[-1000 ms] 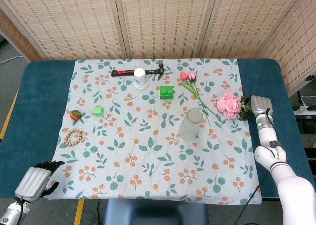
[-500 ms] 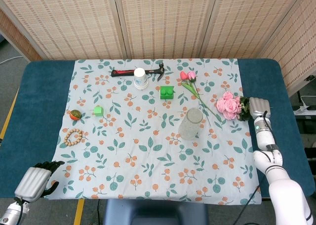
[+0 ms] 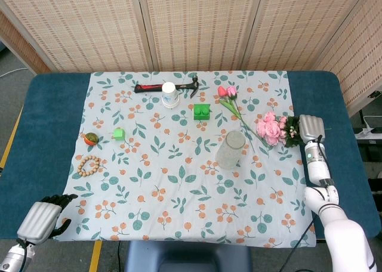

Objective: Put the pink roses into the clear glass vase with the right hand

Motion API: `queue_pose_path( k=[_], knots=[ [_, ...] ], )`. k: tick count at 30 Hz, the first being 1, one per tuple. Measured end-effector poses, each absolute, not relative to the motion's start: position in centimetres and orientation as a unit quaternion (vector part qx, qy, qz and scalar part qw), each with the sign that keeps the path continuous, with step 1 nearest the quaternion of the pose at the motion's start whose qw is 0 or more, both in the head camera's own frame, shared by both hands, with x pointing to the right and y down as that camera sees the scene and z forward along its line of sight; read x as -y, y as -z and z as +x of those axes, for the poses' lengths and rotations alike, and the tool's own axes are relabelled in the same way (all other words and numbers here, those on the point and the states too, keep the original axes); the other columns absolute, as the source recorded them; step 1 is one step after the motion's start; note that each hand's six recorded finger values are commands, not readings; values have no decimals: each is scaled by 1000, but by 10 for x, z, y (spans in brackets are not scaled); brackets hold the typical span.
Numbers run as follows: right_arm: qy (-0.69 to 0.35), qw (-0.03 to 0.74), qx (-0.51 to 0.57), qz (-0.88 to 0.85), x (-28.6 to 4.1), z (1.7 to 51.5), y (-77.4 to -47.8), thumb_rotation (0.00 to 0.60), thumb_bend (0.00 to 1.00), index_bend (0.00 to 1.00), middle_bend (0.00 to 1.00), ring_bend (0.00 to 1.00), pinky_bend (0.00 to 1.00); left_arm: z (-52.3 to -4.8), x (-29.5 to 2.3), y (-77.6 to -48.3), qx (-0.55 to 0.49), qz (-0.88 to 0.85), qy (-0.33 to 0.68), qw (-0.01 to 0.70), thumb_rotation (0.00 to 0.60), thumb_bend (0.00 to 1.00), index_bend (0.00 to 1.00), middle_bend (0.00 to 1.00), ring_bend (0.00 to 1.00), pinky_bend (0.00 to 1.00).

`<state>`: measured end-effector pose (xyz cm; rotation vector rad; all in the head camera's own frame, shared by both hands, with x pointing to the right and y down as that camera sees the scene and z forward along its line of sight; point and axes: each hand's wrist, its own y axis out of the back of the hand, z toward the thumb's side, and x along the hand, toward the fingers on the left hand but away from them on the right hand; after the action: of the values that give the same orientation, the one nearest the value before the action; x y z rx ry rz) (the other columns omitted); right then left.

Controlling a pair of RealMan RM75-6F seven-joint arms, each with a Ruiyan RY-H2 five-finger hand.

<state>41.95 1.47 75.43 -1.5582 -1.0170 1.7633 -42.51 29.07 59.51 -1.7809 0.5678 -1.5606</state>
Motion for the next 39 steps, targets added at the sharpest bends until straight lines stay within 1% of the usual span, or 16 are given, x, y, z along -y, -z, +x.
queue_pose_path(
  k=[5,10,13,17,19,21,26,29,32,34,39],
  knots=[
    [-601,289,423,-613,-11,406,-735,600,584,838,1000,1000,1000,-424,-290,-593,-222,-687,598,347,600,334,229,315,317,424],
    [-542,276,450,-654,-19,385,-709,600,602,838,1000,1000,1000,-422,-290,-591,-224,-691,592,349,600,334,229,316,317,424],
    [-508,264,460,-679,-27,368,-686,600,605,838,1000,1000,1000,-420,-290,-591,-225,-693,590,349,600,335,229,316,317,424],
    [-475,253,474,-697,-38,355,-644,600,615,838,1000,1000,1000,-421,-290,-592,-225,-693,590,348,600,334,229,315,317,424],
    [-468,264,483,-691,-40,357,-623,600,618,838,1000,1000,1000,-422,-290,-592,-225,-693,591,347,600,334,229,315,317,424],
    [-465,290,497,-672,-39,365,-600,600,620,838,1000,1000,1000,-422,-290,-592,-225,-693,591,346,600,334,229,315,317,425],
    [-454,349,533,-623,-42,369,-566,600,622,838,1000,1000,1000,-421,-289,-591,-227,-694,589,347,600,335,229,316,317,424],
    [-439,360,544,-618,-47,360,-555,600,622,838,1000,1000,1000,-421,-289,-591,-227,-694,588,347,600,334,229,316,317,425],
    [-418,348,552,-632,-48,350,-551,600,622,838,1000,1000,1000,-420,-289,-591,-226,-695,587,348,600,335,229,316,317,425],
    [-398,329,560,-648,-49,344,-549,600,630,838,1000,1000,1000,-420,-290,-590,-226,-695,586,349,600,334,229,316,317,424],
    [-322,244,579,-708,-48,321,-543,600,647,838,1000,1000,1000,-421,-289,-590,-229,-695,587,347,600,334,229,316,317,425]
  ],
)
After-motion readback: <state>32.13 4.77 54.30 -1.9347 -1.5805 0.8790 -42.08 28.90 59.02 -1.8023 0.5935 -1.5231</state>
